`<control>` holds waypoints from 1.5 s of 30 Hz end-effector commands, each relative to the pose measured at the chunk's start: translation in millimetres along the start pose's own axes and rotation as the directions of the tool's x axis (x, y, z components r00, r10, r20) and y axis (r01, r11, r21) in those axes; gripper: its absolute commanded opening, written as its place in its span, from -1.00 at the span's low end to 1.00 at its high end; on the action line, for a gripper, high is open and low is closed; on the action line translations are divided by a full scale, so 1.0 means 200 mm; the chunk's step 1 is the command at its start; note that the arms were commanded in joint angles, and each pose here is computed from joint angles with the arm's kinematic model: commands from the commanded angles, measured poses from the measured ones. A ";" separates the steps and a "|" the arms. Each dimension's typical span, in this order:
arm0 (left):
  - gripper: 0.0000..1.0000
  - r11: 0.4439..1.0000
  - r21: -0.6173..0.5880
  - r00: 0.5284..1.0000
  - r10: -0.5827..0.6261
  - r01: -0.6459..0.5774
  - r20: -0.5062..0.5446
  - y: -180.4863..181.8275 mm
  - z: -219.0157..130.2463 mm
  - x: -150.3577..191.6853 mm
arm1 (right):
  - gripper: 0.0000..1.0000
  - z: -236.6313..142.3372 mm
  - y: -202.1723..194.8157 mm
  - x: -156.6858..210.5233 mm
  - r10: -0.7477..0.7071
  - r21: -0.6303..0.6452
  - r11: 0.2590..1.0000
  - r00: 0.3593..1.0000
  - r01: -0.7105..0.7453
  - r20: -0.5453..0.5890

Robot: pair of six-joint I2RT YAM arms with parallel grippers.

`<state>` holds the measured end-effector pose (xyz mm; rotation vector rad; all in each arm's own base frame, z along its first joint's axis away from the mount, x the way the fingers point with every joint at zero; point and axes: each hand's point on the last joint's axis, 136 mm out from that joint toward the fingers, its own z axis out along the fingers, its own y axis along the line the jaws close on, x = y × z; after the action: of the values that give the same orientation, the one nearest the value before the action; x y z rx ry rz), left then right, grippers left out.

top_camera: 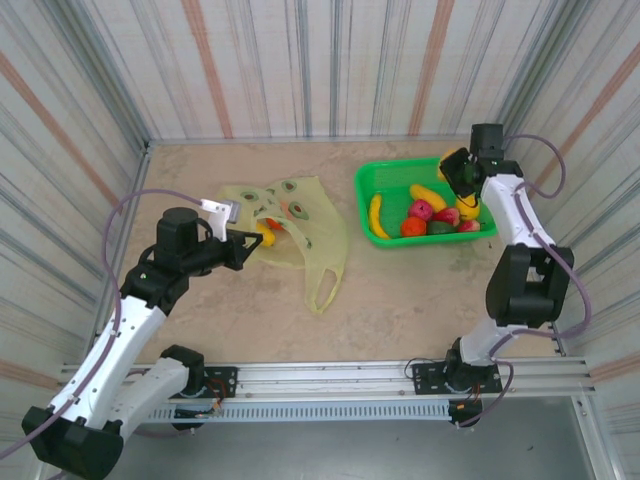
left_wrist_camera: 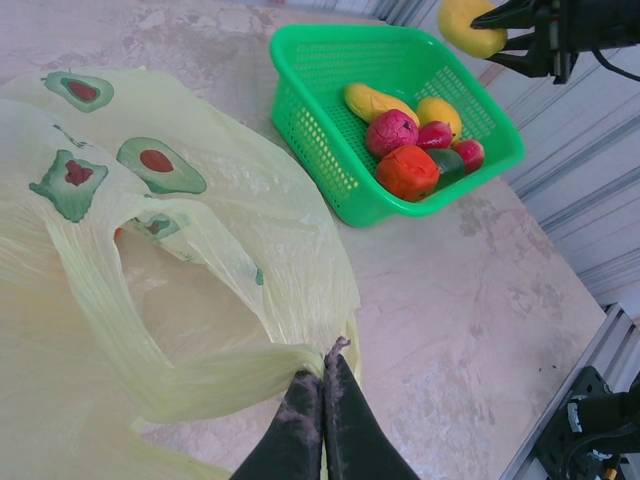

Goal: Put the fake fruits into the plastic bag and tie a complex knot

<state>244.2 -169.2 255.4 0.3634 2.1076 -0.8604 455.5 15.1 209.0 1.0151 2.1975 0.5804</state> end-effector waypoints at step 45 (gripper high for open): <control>-1.00 1.000 -0.017 1.000 0.000 0.000 0.009 0.02 -0.01 0.00 | -0.20 0.25 0.77 2.10 -0.750 -0.538 0.643 0.590 0.546 -0.299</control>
<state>246.8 -166.3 254.5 0.3489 2.1094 -0.8374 341.4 435.1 125.3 -0.4406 2.4938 0.9731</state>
